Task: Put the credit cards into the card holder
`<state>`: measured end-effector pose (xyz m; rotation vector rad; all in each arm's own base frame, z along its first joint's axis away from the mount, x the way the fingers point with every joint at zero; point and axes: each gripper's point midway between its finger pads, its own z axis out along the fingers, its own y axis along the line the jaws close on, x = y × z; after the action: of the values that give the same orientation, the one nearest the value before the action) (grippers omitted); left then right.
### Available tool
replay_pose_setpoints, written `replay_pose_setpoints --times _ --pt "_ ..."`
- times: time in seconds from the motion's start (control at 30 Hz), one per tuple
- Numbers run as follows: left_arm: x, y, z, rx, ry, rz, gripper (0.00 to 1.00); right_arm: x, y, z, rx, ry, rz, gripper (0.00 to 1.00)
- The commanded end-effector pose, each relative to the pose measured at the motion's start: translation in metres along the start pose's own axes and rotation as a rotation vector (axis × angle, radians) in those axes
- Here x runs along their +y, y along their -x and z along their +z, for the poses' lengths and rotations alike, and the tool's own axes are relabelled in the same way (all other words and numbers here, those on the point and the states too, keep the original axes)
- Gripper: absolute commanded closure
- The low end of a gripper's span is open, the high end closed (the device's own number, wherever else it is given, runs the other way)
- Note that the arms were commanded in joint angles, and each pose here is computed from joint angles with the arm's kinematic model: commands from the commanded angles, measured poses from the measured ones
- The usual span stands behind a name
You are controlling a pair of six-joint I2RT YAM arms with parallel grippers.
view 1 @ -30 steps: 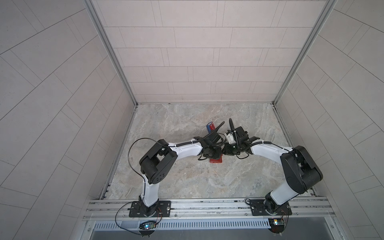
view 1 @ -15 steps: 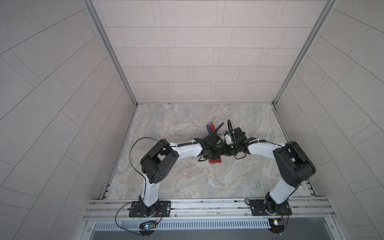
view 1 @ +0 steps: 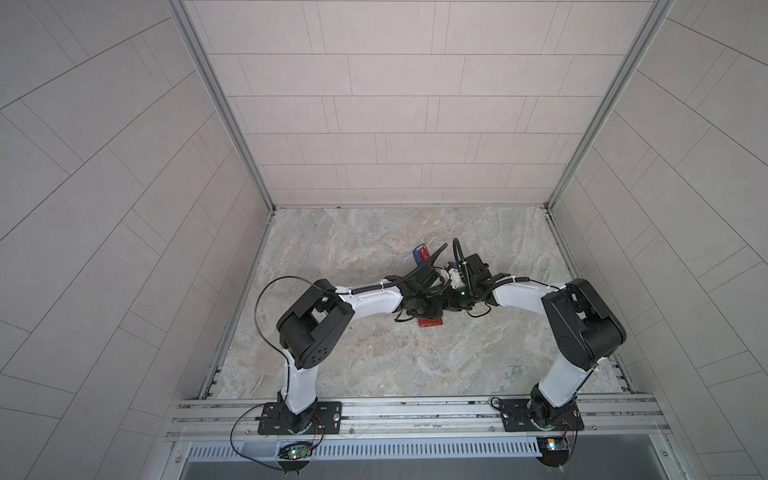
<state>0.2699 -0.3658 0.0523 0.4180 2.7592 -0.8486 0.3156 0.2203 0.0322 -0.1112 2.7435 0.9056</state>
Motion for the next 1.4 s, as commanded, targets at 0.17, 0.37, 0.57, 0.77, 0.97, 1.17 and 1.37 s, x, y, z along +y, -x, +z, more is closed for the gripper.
replay_pose_setpoints --times 0.17,0.37,0.57,0.77,0.97,1.17,1.37 --pt "0.020 0.014 -0.043 -0.103 0.018 -0.036 0.64 -0.038 -0.025 0.010 0.080 -0.158 0.027 1.00" --pt "0.045 0.006 -0.039 -0.076 0.051 -0.078 0.60 -0.036 -0.022 0.009 0.077 -0.151 0.025 1.00" --pt "0.047 0.001 -0.025 -0.052 0.026 -0.086 0.59 -0.033 -0.021 0.008 0.077 -0.137 0.024 1.00" --pt "0.050 -0.002 -0.009 -0.019 0.011 -0.106 0.59 -0.029 -0.020 0.008 0.074 -0.123 0.019 1.00" --pt "0.053 -0.004 0.001 -0.004 0.007 -0.124 0.60 -0.026 -0.020 0.007 0.072 -0.109 0.014 1.00" --pt "0.070 -0.011 0.007 0.017 0.082 -0.157 0.60 -0.023 -0.019 0.004 0.066 -0.097 0.004 1.00" --pt "0.080 -0.016 0.010 0.023 0.125 -0.185 0.62 -0.014 -0.017 -0.001 0.053 -0.069 -0.022 1.00"
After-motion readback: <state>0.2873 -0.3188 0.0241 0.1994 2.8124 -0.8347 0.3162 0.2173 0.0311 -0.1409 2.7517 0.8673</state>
